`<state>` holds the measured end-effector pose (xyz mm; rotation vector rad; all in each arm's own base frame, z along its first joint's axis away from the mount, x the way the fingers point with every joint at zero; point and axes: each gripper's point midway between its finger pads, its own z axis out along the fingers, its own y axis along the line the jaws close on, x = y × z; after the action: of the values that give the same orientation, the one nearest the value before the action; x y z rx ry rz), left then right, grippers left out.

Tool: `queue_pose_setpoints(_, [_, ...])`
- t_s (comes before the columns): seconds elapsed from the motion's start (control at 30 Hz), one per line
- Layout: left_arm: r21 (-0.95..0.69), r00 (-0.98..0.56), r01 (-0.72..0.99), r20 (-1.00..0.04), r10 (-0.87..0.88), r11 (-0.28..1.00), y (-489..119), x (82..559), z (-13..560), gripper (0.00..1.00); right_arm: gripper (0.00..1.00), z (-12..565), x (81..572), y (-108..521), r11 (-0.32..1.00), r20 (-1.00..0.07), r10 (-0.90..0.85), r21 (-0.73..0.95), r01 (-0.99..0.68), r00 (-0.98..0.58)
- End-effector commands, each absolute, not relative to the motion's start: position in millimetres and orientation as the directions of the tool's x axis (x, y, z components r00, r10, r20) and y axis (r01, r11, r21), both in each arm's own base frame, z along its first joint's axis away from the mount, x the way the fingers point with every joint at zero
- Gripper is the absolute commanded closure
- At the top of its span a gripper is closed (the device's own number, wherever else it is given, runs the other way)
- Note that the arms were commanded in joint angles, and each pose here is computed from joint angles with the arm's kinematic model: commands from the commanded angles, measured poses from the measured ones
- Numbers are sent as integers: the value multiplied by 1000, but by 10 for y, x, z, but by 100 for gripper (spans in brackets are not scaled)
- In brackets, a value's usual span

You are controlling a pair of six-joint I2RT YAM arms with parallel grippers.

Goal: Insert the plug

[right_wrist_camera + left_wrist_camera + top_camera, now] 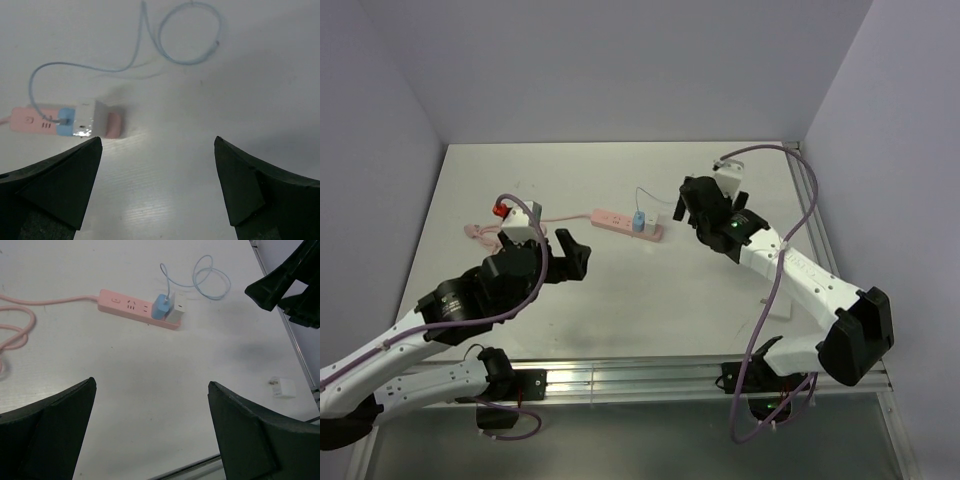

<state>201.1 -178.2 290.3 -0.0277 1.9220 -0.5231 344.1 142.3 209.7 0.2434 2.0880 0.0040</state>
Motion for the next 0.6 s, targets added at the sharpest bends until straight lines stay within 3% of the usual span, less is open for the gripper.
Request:
queue_pose_setpoints(0.0, [-453,-441,220,-836,-326,864,-1831,1951,3046,0,0,1946,3216,855,781,-816,470,207,589,-337])
queue_pose_setpoints(0.03, [-464,-450,219,-828,-333,858,-1837,1933,3034,1,0,1892,3167,785,673,-771,584,284,683,-254])
queue_pose_setpoints(0.07, [-488,-461,213,-814,-353,847,-1849,1914,3034,0,0,1736,3002,573,628,-758,582,188,755,-296])
queue_pose_setpoints(0.17, [-545,-491,217,-778,-393,810,-1882,1842,3025,1,0,1444,2750,265,473,-684,683,146,869,-257])
queue_pose_setpoints(0.37, [-629,-546,239,-717,-433,740,-2008,1729,3004,0,1,787,2365,40,279,-490,863,256,925,-125])
queue_pose_setpoints(0.57, [-648,-596,231,-684,-421,726,-2102,1679,2862,0,0,598,2040,-260,148,-526,851,237,960,-1])
